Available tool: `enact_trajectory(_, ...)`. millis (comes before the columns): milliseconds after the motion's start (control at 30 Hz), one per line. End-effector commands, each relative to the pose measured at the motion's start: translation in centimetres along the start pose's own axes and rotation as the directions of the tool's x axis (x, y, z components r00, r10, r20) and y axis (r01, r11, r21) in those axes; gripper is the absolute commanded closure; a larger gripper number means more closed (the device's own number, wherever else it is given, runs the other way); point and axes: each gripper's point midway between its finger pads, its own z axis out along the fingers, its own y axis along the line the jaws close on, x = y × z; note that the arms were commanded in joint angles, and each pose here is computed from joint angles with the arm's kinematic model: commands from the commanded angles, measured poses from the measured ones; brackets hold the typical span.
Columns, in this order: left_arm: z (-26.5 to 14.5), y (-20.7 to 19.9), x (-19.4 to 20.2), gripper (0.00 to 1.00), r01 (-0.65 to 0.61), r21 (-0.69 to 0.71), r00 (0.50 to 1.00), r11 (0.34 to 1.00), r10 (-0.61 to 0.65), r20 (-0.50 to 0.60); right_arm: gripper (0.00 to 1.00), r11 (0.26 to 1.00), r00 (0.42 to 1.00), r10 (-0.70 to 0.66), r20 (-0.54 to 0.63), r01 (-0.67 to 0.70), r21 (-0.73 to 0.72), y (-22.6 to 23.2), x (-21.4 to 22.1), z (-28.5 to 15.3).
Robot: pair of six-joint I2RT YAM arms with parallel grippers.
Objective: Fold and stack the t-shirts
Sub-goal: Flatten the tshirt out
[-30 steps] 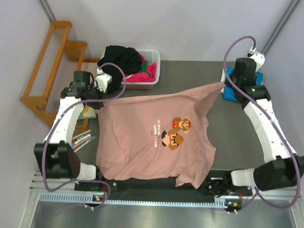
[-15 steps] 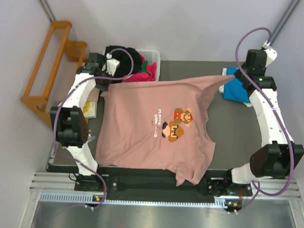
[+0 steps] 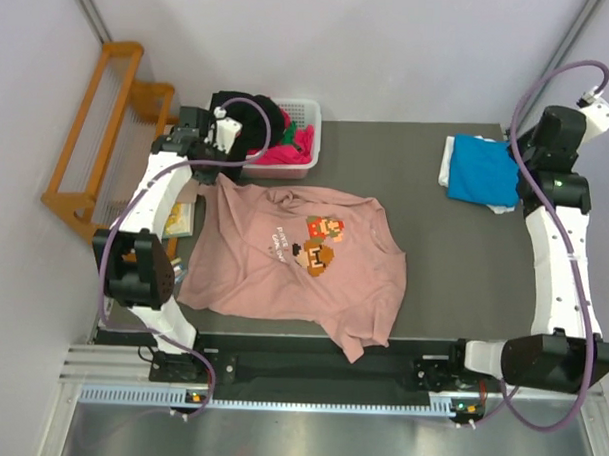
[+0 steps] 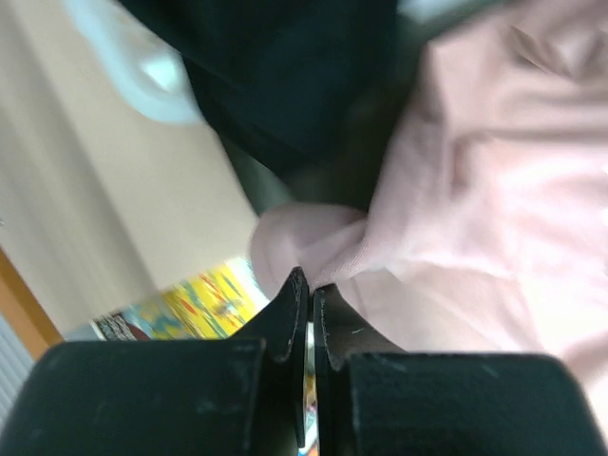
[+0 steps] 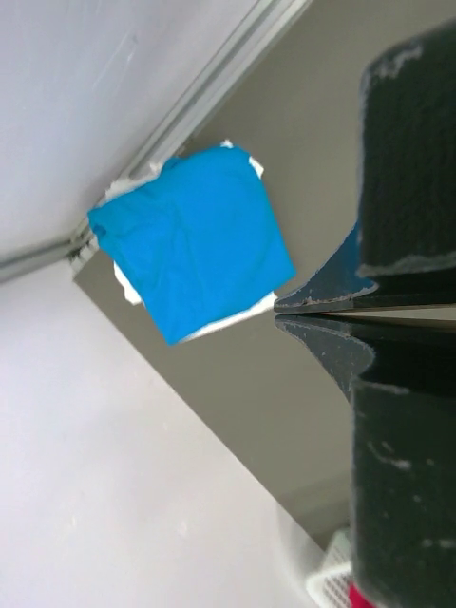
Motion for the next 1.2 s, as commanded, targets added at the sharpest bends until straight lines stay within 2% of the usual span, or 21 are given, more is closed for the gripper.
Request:
enact_trajectory(0, -4.5, -1.8, -2.0, 1.00, -0.061, -0.001, 0.990, 0.998, 0.060, 0.126, 1.00, 0.988, 0.993, -0.028, -0.114, 0.011, -0.151, 3.9, 4.1, 1.3)
enact_trajectory(67, -4.5, -2.8, -1.3, 1.00, -0.067, 0.019, 0.992, 0.998, 0.065, 0.105, 1.00, 0.960, 0.961, -0.120, -0.249, 0.048, -0.277, 7.5, 9.1, 1.4)
enact_trajectory(100, -4.9, -3.3, -1.4, 1.00, -0.073, 0.027, 0.991, 0.997, 0.069, 0.114, 0.94, 0.954, 0.914, -0.193, -0.358, 0.089, -0.287, 8.0, 13.4, 2.5)
enact_trajectory(133, -4.8, -3.9, -1.0, 1.00, -0.072, 0.038, 0.992, 0.997, 0.068, 0.105, 0.87, 0.925, 0.883, -0.269, -0.386, 0.125, -0.359, 10.9, 15.5, 1.2)
enact_trajectory(167, -5.0, -4.4, -1.0, 1.00, -0.079, 0.042, 0.991, 0.996, 0.074, 0.110, 0.73, 0.903, 0.843, -0.353, -0.406, 0.192, -0.386, 11.6, 17.6, 1.0)
enact_trajectory(200, -5.4, -4.6, -0.9, 1.00, -0.079, 0.039, 0.990, 0.996, 0.074, 0.119, 0.67, 0.888, 0.776, -0.425, -0.467, 0.257, -0.382, 11.5, 21.2, 1.3)
enact_trajectory(267, -5.2, -5.3, -0.2, 1.00, -0.080, 0.049, 0.991, 0.996, 0.075, 0.111, 0.47, 0.828, 0.733, -0.530, -0.426, 0.338, -0.447, 14.6, 24.0, -0.6)
enact_trajectory(300, -5.4, -5.4, -0.1, 1.00, -0.079, 0.046, 0.990, 0.996, 0.073, 0.120, 0.26, 0.812, 0.706, -0.560, -0.434, 0.364, -0.455, 15.0, 26.0, -0.5)
enact_trajectory(400, -4.8, -5.9, 1.1, 1.00, -0.075, 0.056, 0.992, 0.996, 0.069, 0.102, 0.05, 0.771, 0.658, -0.616, -0.433, 0.390, -0.504, 17.5, 29.4, -1.5)
enact_trajectory(467, -4.1, -6.4, 2.2, 1.00, -0.068, 0.068, 0.995, 0.995, 0.063, 0.075, 0.09, 0.743, 0.642, -0.640, -0.421, 0.380, -0.551, 19.7, 30.3, -2.8)
enact_trajectory(500, -3.8, -6.6, 2.8, 1.00, -0.067, 0.072, 0.996, 0.995, 0.062, 0.062, 0.11, 0.731, 0.615, -0.659, -0.432, 0.389, -0.561, 20.0, 31.9, -2.7)
enact_trajectory(533, -3.6, -6.7, 3.0, 1.00, -0.061, 0.073, 0.997, 0.995, 0.056, 0.058, 0.15, 0.713, 0.610, -0.673, -0.418, 0.385, -0.586, 21.4, 32.2, -3.8)
enact_trajectory(567, -3.4, -6.8, 3.3, 1.00, -0.056, 0.076, 0.997, 0.996, 0.052, 0.051, 0.28, 0.699, 0.588, -0.691, -0.420, 0.397, -0.594, 21.8, 33.6, -3.8)
enact_trajectory(600, -3.2, -6.5, 3.9, 1.00, -0.053, 0.053, 0.998, 0.997, 0.052, 0.029, 0.31, 0.689, 0.595, -0.695, -0.404, 0.392, -0.609, 22.9, 33.6, -4.2)
enact_trajectory(667, -2.9, -6.7, 4.3, 1.00, -0.042, 0.059, 0.999, 0.997, 0.041, 0.018, 0.32, 0.658, 0.559, -0.726, -0.401, 0.396, -0.641, 23.8, 35.9, -5.2)
enact_trajectory(700, -2.7, -7.0, 4.7, 1.00, -0.040, 0.067, 0.999, 0.997, 0.040, 0.006, 0.31, 0.646, 0.567, -0.729, -0.385, 0.382, -0.661, 25.1, 35.9, -6.0)
enact_trajectory(767, -2.4, -7.2, 5.2, 1.00, -0.036, 0.071, 0.999, 0.997, 0.036, -0.001, 0.31, 0.626, 0.539, -0.747, -0.390, 0.372, -0.685, 25.8, 37.8, -6.3)
enact_trajectory(800, -2.2, -7.3, 5.7, 1.00, -0.033, 0.073, 0.999, 0.997, 0.034, -0.010, 0.32, 0.616, 0.551, -0.746, -0.375, 0.356, -0.703, 27.0, 37.7, -6.8)
enact_trajectory(1000, -1.6, -8.0, 6.9, 1.00, -0.022, 0.090, 0.999, 0.996, 0.025, -0.036, 0.33, 0.567, 0.529, -0.750, -0.397, 0.208, -0.797, 29.8, 41.8, -8.9)
enact_trajectory(1067, -1.5, -8.1, 7.0, 1.00, -0.017, 0.093, 0.999, 0.995, 0.021, -0.040, 0.35, 0.541, 0.490, -0.768, -0.413, 0.152, -0.827, 30.0, 44.0, -9.7)
enact_trajectory(1167, -1.5, -8.1, 7.1, 1.00, -0.016, 0.094, 0.999, 0.995, 0.020, -0.042, 0.36, 0.517, 0.463, -0.778, -0.425, 0.087, -0.851, 30.6, 45.8, -10.6)
